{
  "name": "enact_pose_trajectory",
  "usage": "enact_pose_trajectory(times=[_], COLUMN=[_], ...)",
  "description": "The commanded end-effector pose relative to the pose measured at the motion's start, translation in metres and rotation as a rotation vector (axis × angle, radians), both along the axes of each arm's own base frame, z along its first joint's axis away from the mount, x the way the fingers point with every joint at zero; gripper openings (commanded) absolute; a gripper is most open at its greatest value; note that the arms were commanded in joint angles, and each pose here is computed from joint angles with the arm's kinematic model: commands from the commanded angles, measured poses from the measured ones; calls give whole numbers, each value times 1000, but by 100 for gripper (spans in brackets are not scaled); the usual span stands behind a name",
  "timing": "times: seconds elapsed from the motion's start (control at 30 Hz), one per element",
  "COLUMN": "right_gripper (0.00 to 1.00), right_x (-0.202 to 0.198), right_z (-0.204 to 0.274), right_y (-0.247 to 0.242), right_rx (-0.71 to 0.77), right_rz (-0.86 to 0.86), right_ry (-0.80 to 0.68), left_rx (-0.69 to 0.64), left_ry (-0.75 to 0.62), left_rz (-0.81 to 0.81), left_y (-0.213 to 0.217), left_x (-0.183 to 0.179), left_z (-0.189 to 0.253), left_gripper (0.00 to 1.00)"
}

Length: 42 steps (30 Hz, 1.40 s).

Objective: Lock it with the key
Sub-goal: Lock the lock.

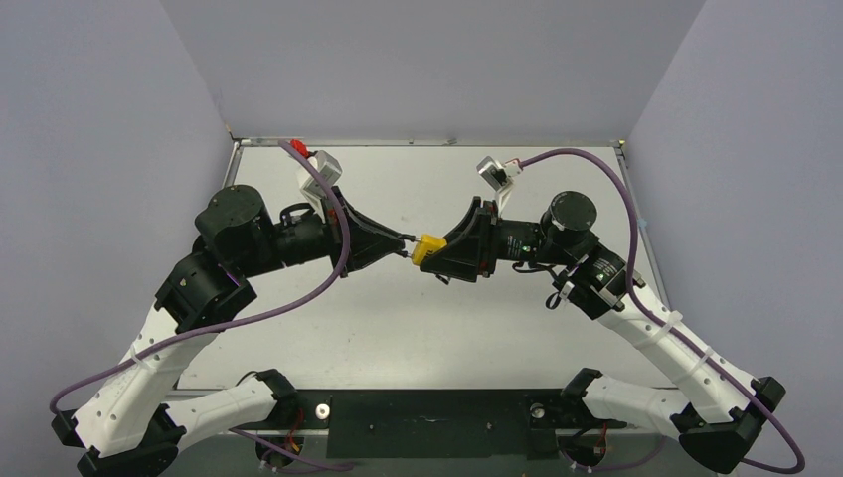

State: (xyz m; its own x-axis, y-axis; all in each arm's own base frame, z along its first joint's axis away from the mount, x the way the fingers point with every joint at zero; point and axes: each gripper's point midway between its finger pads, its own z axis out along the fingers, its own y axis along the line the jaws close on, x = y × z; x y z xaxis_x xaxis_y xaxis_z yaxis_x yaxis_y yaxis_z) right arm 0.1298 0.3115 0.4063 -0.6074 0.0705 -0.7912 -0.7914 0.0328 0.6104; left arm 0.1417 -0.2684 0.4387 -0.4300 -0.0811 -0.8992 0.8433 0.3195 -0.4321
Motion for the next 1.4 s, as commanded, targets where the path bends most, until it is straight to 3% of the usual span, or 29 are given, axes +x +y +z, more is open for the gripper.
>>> enact_pose_trajectory(times=[0.0, 0.4, 0.73, 1.37], right_gripper=[0, 0, 0, 0], right_x=[-1, -13, 9, 20], right_z=[114, 127, 97, 62], right_y=[-13, -14, 12, 44], right_rx=[325, 404, 215, 103], right_rz=[-96, -26, -116, -82], right_ry=[-272, -267, -295, -260], left_rx=[148, 197, 89, 41], left_ry=[203, 170, 225, 226], left_rz=[-116, -41, -146, -199], left_y=[-23, -15, -30, -50], left_x=[-16, -4, -22, -30], left_z=[-63, -72, -57, -44], left_gripper=[0, 0, 0, 0])
